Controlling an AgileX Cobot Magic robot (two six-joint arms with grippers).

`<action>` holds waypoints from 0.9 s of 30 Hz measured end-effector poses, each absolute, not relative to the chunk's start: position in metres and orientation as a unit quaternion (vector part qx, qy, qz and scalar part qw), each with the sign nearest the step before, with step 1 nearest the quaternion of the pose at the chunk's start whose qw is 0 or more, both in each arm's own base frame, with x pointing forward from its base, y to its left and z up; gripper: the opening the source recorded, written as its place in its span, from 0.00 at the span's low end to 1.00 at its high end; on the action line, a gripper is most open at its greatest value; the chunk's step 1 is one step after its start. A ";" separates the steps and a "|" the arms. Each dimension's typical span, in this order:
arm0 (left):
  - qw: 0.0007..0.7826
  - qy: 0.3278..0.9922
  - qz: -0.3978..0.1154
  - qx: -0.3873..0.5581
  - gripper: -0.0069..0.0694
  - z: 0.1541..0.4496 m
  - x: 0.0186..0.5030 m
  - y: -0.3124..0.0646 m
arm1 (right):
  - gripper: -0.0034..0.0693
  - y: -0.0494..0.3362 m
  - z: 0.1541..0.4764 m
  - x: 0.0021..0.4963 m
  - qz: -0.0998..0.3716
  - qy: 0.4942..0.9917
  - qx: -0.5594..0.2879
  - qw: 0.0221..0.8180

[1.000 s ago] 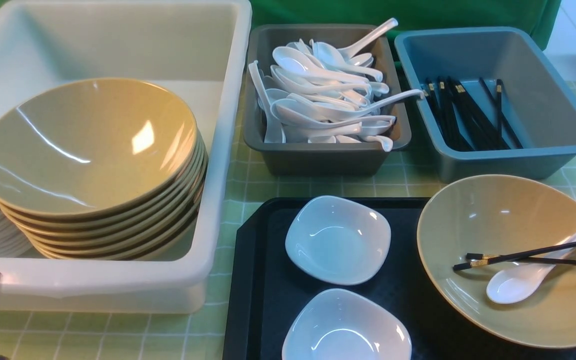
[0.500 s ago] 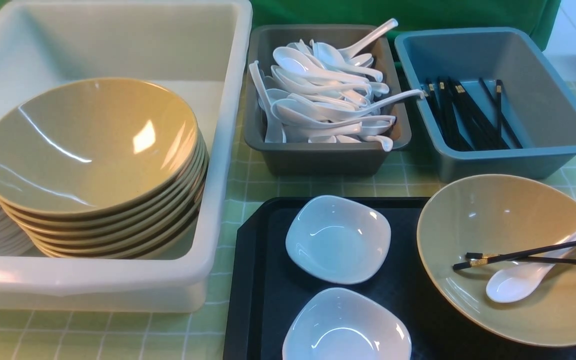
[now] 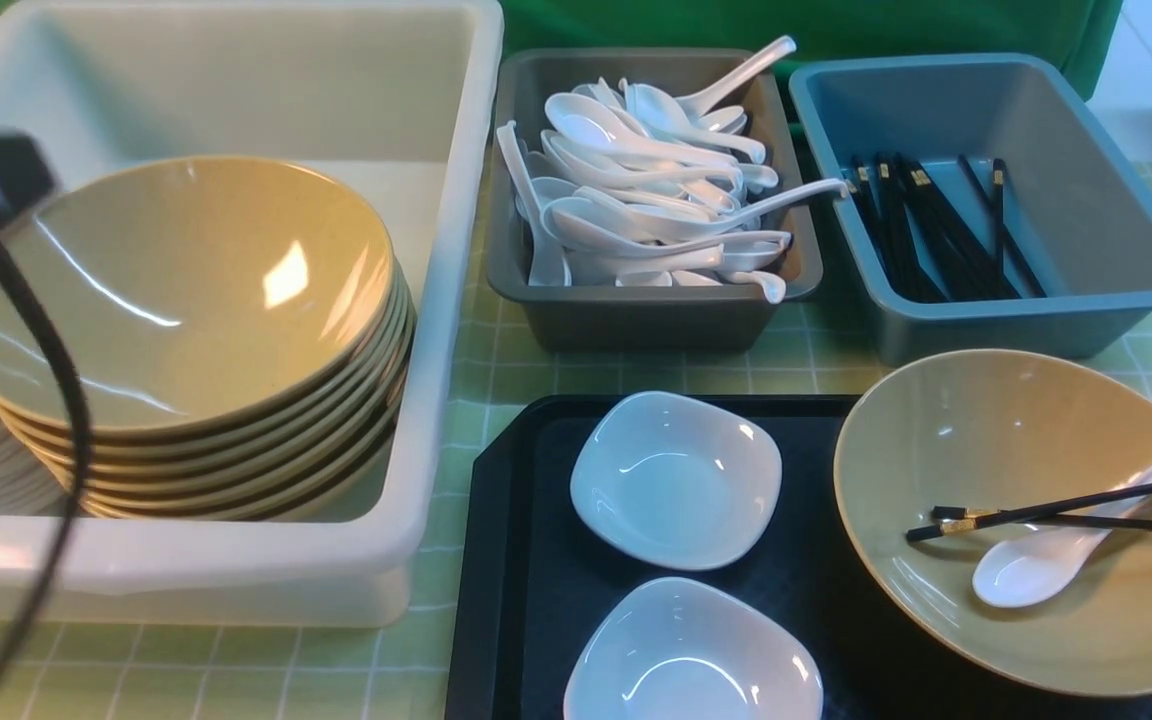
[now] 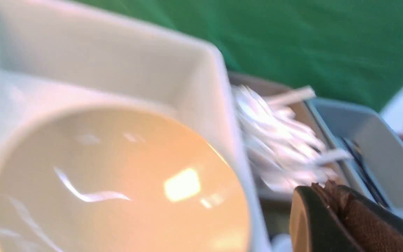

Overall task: On green table put chopsticks spoon bowls plates into blue grey white boxes.
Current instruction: 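Move the grippers toward the tableware on the black tray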

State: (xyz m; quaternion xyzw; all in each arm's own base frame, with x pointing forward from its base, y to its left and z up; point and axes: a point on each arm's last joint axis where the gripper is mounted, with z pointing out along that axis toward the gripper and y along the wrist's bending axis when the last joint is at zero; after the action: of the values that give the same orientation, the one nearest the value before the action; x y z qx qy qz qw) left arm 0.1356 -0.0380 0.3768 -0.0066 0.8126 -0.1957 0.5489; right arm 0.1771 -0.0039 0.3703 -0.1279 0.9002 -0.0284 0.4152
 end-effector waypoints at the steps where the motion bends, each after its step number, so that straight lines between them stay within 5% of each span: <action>1: 0.538 0.816 -0.212 0.008 0.09 0.372 0.134 -0.044 | 0.37 0.002 0.362 0.185 -0.017 0.908 -0.167 0.384; 6: 0.471 0.829 -0.281 0.109 0.09 0.356 0.129 -0.077 | 0.38 0.040 0.336 0.228 0.017 0.905 -0.351 0.239; 12: 0.413 0.820 -0.321 0.235 0.09 0.346 0.122 -0.107 | 0.42 0.087 0.288 0.264 -0.078 0.847 -0.520 0.078; 27: 0.403 0.815 -0.333 0.249 0.09 0.345 0.120 -0.112 | 0.51 0.099 0.222 0.295 -0.122 0.814 -0.567 -0.039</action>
State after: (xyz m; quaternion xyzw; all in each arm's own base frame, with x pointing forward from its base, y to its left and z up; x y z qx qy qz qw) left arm 0.1203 -0.1116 0.3453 0.2486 0.8154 -0.3333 0.4028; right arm 0.2948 0.0993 0.2219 -0.5673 0.8136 -0.1216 -0.0392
